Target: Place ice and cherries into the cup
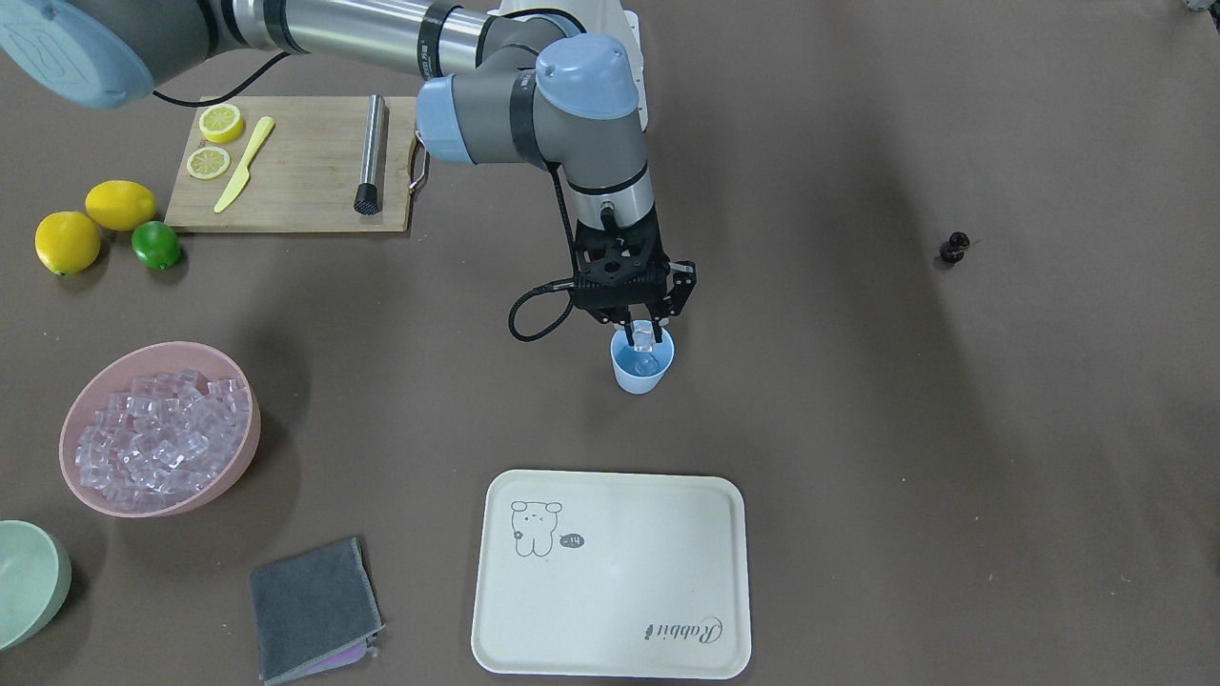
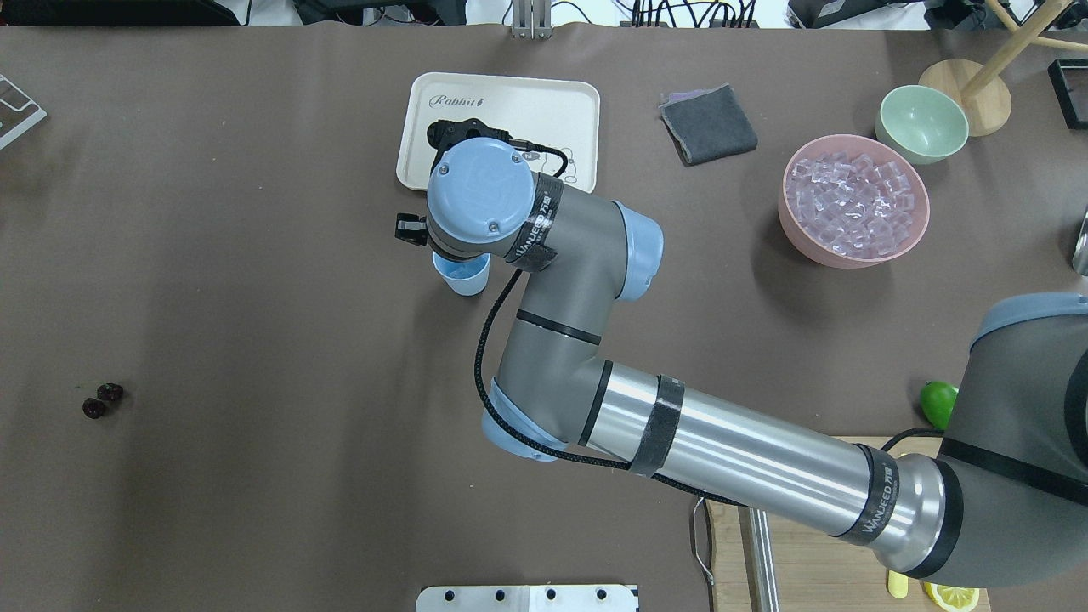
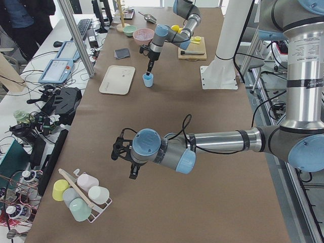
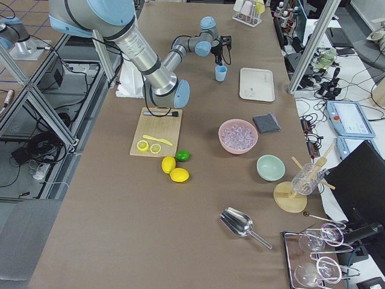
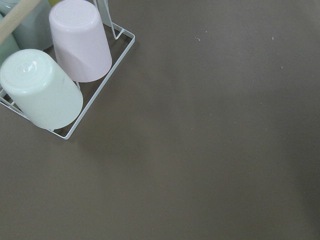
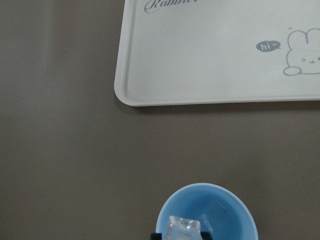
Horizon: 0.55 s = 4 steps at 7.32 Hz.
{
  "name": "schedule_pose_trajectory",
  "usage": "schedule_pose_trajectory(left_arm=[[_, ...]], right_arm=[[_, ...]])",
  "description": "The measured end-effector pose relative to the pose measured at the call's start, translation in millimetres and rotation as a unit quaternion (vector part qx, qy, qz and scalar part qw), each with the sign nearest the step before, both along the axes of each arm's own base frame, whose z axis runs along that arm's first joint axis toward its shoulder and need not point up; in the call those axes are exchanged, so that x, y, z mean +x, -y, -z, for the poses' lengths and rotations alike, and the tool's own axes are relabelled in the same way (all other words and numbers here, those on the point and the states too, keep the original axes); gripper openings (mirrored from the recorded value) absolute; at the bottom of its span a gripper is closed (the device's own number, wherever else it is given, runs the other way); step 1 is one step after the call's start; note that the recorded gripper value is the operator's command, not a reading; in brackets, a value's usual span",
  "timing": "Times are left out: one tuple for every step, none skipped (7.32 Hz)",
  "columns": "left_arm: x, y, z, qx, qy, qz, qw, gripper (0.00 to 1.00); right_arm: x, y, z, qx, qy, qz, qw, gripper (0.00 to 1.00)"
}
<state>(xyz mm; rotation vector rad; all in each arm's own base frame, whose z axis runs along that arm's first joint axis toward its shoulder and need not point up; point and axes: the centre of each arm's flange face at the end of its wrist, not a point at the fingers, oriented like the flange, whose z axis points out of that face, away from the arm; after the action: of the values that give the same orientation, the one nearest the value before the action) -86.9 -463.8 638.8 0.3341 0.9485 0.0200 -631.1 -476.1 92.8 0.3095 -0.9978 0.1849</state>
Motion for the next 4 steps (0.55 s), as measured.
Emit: schedule_pose_trajectory(left_arm=[[-1.4,-2.5,-1.2,-0.001,0.0,0.002,1.0,0.98],[-3.0,-5.9,-2.9,-0.003,-0.001,0.004,1.0,0.98],[-3.6,-8.0,-3.3,-0.003,-0.001,0.004,1.0,0.98],[-3.7,-9.3,-4.0,-0.004,-0.001,0.004,1.0,0.98]], right_arm=[[1.4,3.2,-3.2,0.005,-0.005,0.001,1.0,0.7],[4.0,7.7,-6.0,0.008,-0.01,0.0,0.9999,0.95],[6.2,10.1,-8.0,0.008,-0.013,-0.001,0.9999,0.98],[13.0,12.8,-7.6,0.003,-0.022,-0.002,0.9998,0.98]])
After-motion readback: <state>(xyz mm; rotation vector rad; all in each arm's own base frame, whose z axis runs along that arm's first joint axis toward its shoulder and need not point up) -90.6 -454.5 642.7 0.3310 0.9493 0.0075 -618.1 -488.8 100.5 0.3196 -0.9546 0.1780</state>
